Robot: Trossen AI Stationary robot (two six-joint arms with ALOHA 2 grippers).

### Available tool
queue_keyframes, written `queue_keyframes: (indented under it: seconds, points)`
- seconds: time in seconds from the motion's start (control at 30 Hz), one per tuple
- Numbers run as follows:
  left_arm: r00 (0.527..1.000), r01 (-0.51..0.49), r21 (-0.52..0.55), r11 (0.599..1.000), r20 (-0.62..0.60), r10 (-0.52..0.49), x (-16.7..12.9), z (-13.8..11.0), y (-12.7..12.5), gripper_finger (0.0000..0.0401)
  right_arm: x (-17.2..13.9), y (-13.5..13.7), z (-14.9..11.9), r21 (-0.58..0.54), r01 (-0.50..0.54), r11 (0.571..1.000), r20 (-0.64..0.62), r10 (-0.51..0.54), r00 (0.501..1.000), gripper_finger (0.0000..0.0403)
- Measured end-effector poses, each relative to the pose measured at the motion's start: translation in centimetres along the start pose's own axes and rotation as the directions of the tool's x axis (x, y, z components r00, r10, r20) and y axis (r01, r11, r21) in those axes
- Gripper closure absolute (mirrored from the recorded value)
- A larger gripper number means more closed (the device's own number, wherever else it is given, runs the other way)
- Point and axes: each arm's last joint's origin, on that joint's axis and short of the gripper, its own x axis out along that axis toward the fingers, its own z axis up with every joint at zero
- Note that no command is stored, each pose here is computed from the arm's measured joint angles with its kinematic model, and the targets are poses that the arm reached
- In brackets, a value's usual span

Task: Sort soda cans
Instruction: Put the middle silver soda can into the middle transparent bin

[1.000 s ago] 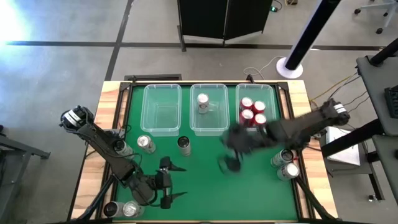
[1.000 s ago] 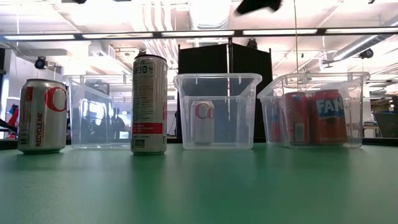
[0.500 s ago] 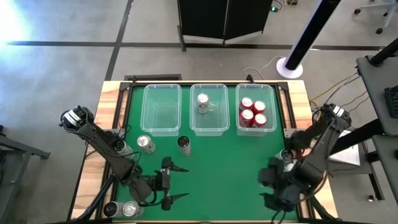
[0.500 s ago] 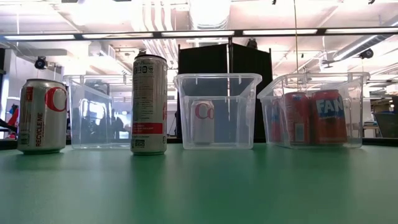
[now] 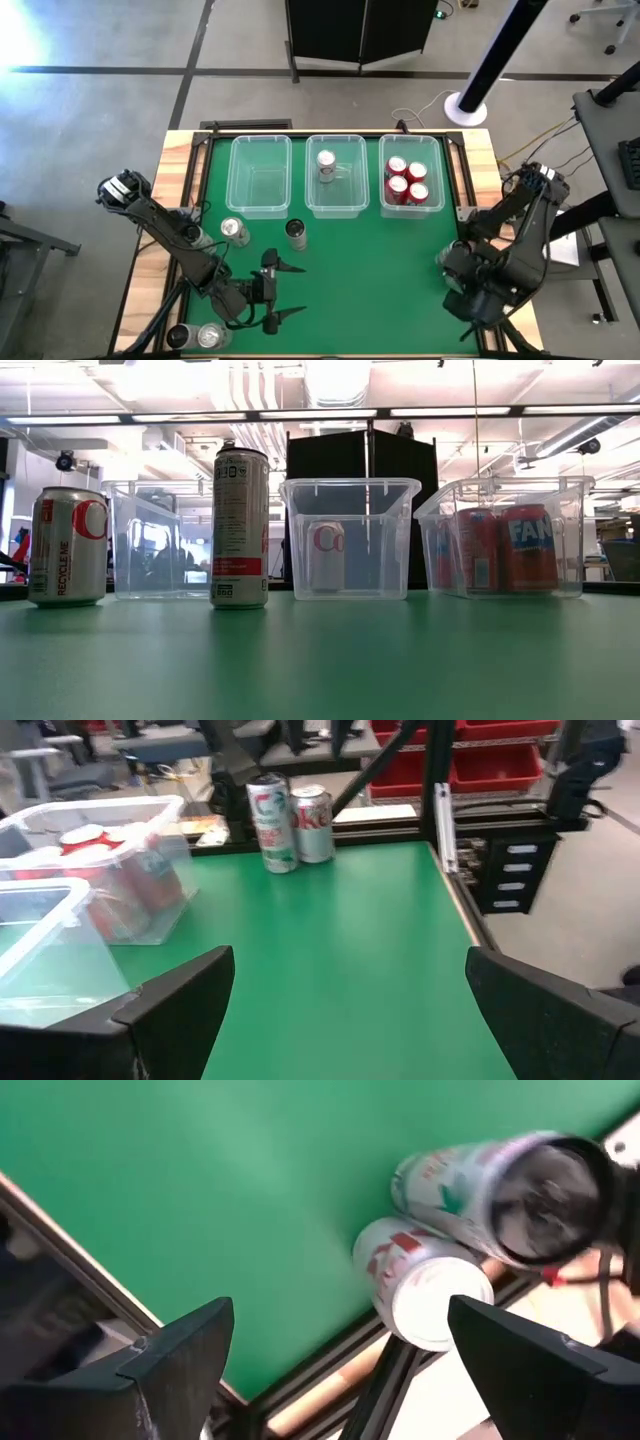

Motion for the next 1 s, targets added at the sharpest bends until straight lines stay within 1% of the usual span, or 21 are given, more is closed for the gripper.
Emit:
queue_keyframes:
  seconds: [0.13, 0.23, 0.37, 0.47, 0.57, 0.67, 0.7, 0.83, 1.0]
  points:
    - [0.999, 0.032, -0.004, 0.999, -0.008, -0.032, 0.0, 0.0, -0.1, 0.0019, 0.6, -2.4, -0.7, 0.102, 0.001, 0.995, 0.015, -0.003, 1.000, 0.0040]
    - [0.999, 0.033, -0.002, 0.999, -0.009, -0.033, 0.0, 0.0, -0.1, 0.0019, 1.7, -4.3, -1.0, 0.163, 0.021, 0.986, 0.021, -0.025, 0.999, 0.0040]
    - [0.999, 0.032, -0.002, 0.999, -0.010, -0.032, 0.0, 0.0, -0.1, 0.0019, 2.7, -5.4, -0.9, 0.176, -0.004, 0.984, 0.019, 0.001, 1.000, 0.0040]
    - [0.999, 0.032, -0.002, 0.999, -0.010, -0.032, 0.0, 0.0, -0.1, 0.0019, 3.5, -6.1, -0.7, 0.193, 0.000, 0.981, 0.019, -0.003, 1.000, 0.0037]
    - [0.999, 0.032, -0.008, 0.999, -0.010, -0.033, 0.0, -0.1, -0.1, 0.0019, 4.6, -6.4, -0.7, 0.210, -0.021, 0.978, 0.006, 0.021, 1.000, 0.0030]
    - [0.999, 0.032, -0.021, 0.999, -0.010, -0.032, 0.0, -0.1, -0.1, 0.0019, 5.9, -6.2, -0.8, 0.201, -0.058, 0.978, -0.003, 0.059, 0.998, 0.0021]
    - [0.999, 0.032, -0.023, 0.999, -0.010, -0.032, 0.0, -0.1, -0.1, 0.0019, 6.4, -6.1, -0.9, 0.198, -0.054, 0.979, -0.003, 0.055, 0.998, 0.0019]
    - [0.999, 0.033, -0.025, 0.999, -0.010, -0.033, 0.0, -0.1, -0.1, 0.0019, 7.6, -6.3, -1.0, 0.201, 0.024, 0.979, -0.037, -0.017, 0.999, 0.0019]
    - [0.999, 0.033, -0.029, 0.999, -0.010, -0.034, 0.0, -0.1, -0.1, 0.0019, 8.5, -6.1, -1.1, 0.203, 0.058, 0.977, -0.045, -0.049, 0.998, 0.0019]
